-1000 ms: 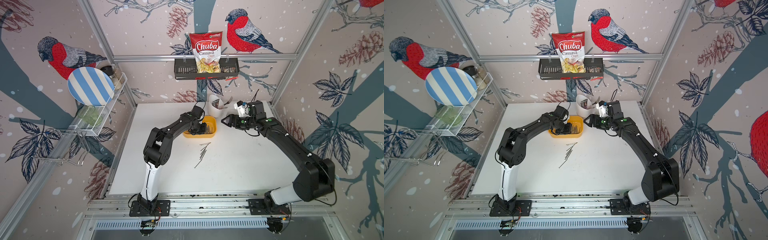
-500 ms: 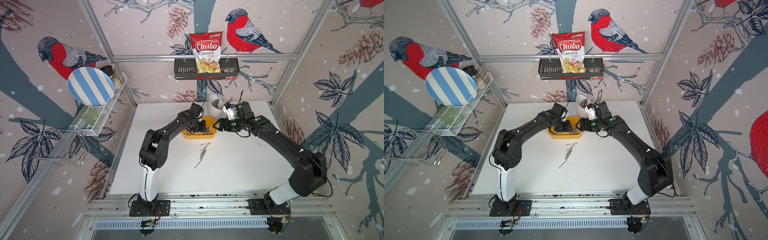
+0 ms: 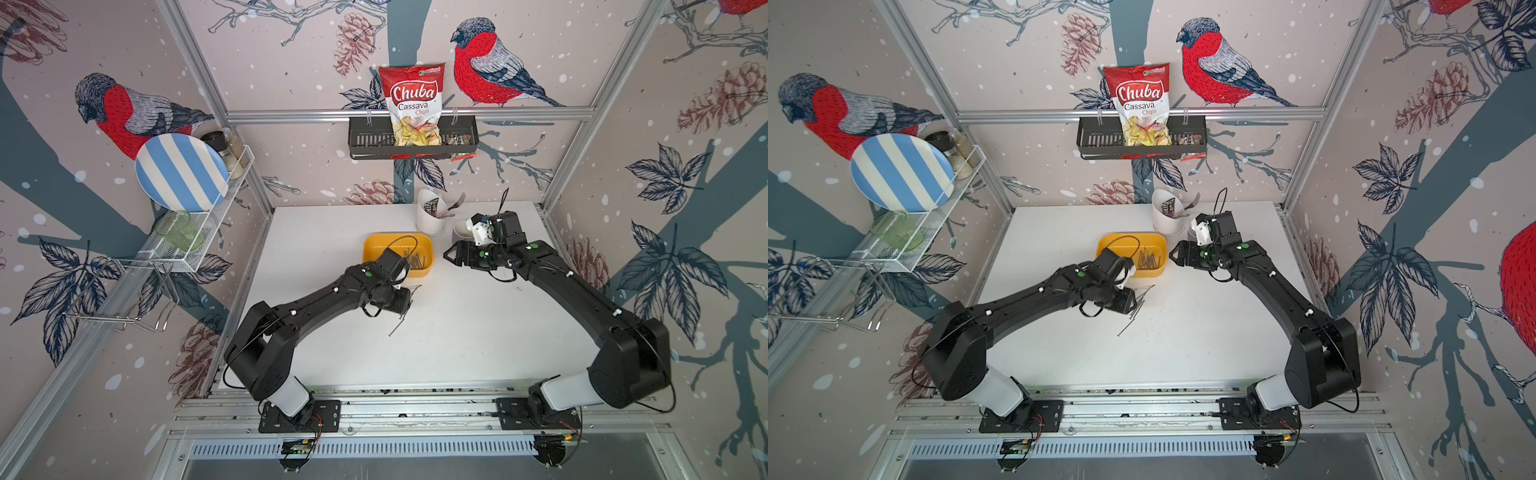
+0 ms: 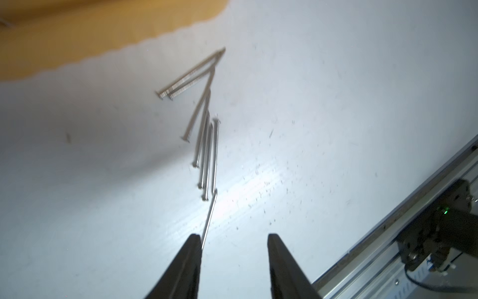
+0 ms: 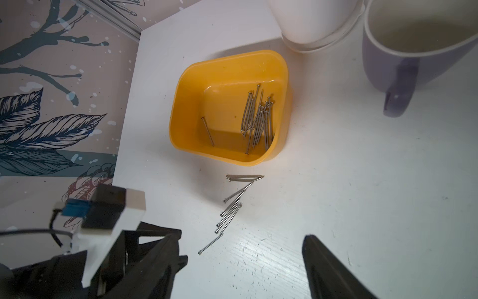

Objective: Put the nails on the desktop into the storage box
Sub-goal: Place the nail in the storage box, then pick up the nail from the center of the board.

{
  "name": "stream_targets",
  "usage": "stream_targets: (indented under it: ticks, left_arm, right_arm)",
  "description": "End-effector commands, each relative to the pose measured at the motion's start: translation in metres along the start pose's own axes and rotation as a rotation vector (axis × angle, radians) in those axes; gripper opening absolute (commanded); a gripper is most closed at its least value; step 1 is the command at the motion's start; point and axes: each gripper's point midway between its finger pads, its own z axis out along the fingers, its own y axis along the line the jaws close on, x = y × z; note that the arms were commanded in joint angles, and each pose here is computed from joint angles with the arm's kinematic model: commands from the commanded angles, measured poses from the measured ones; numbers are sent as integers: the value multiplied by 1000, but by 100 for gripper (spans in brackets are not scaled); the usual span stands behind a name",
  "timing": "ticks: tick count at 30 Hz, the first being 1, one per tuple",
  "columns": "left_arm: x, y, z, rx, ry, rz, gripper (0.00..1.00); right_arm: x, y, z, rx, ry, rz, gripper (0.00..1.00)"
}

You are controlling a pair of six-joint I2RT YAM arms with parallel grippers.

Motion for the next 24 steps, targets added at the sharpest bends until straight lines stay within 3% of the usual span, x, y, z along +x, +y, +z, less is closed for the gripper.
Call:
stream_targets:
  ticks: [1, 5, 10, 15, 24]
  left_arm:
    - [19, -5, 3, -28, -2, 18, 46]
    - [48, 2, 17, -81, 48, 26, 47]
    - [50, 5, 32, -140, 83, 62, 44]
    - [54, 16, 42, -221, 122, 72, 35]
    - [54, 25, 44, -278, 135, 76, 33]
  right_arm:
    - [-5, 9, -1, -52, -25, -12, 79]
    - [-4, 11, -2, -59, -31, -11, 79]
    - [-1, 14, -5, -67, -35, -10, 79]
    - [1, 17, -11, -70, -52, -13, 79]
    - [5, 17, -14, -74, -57, -12, 79]
